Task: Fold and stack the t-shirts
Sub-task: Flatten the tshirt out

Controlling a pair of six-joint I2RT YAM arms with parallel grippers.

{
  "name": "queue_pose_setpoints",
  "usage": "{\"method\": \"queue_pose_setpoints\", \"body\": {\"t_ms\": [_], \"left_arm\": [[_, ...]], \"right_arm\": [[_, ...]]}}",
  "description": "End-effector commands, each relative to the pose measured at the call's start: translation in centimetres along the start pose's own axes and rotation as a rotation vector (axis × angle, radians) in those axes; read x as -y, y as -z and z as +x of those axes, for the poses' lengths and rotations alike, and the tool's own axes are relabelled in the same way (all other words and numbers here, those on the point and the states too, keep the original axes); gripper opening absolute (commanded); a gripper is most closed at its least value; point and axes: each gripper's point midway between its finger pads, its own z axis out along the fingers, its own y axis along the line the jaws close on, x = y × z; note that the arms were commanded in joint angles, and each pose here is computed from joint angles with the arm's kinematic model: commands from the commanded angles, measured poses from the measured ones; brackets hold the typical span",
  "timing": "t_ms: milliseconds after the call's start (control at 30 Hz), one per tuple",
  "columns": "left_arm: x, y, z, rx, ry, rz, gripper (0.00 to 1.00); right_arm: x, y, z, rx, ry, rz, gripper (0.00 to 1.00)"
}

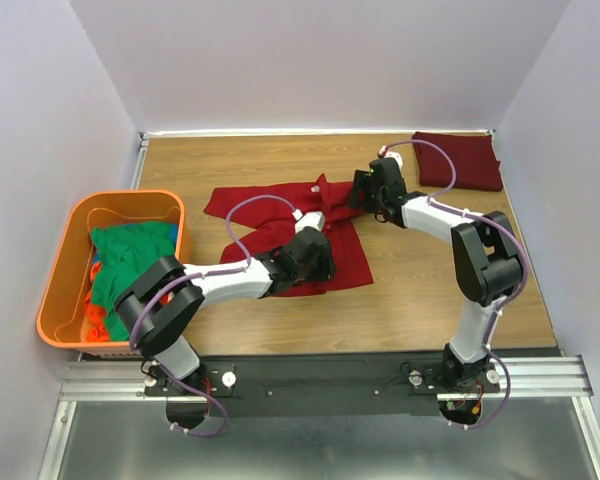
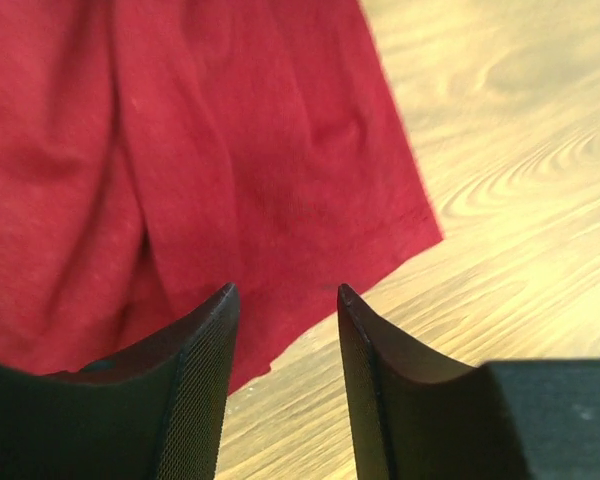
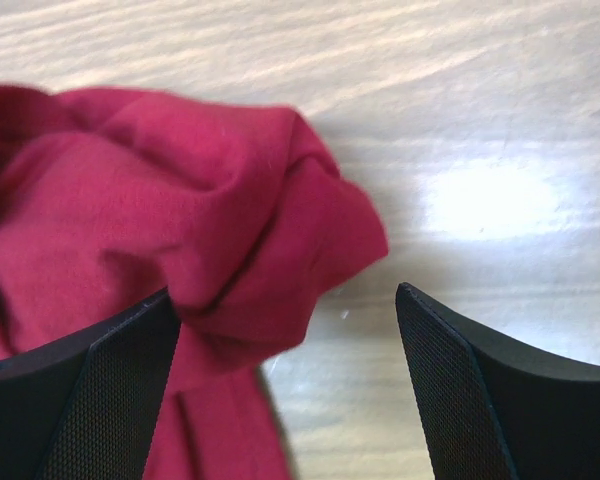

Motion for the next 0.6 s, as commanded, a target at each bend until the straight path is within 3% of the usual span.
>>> {"method": "queue_pose_setpoints", "body": {"t_ms": [0, 167, 367, 400, 467, 500, 567], "left_arm": [[-0.4, -0.8, 0.5, 0.012, -0.029, -0.061, 0.53], [-1.0, -1.4, 1.8, -0.003, -0.036, -0.101, 0.54], [-2.5, -2.7, 2.9, -0.027, -0.059, -0.169, 0.49], [-2.7, -2.8, 3.0, -0.029, -0.060, -0.180, 0.46], [-3.4, -2.9, 3.2, -0.045, -0.070, -0.223, 0.12], [-3.4, -2.9, 3.3, -0.046, -0.070, -0.224, 0.06], [-3.6, -2.8, 2.9, -0.041, -0.074, -0.245, 0.00]], "right_arm": [[0.5, -1.5, -1.5, 0.020, 0.020, 0.005, 0.92], [-0.3, -2.6, -1.0, -0.007, 0.024, -0.033, 0.88], [-1.5, -2.9, -1.2, -0.019, 0.009, -0.082, 0.63], [-1.5, -2.8, -1.3, -0.016, 0.007, -0.083, 0.59], [-1.6, -2.0, -2.4, 0.010, -0.003, -0.084, 0.38], [-1.7, -2.0, -2.5, 0.012, -0.003, -0.084, 0.38], [-1.7, -0.9, -3.9, 0.044, -0.016, -0.092, 0.27]]}}
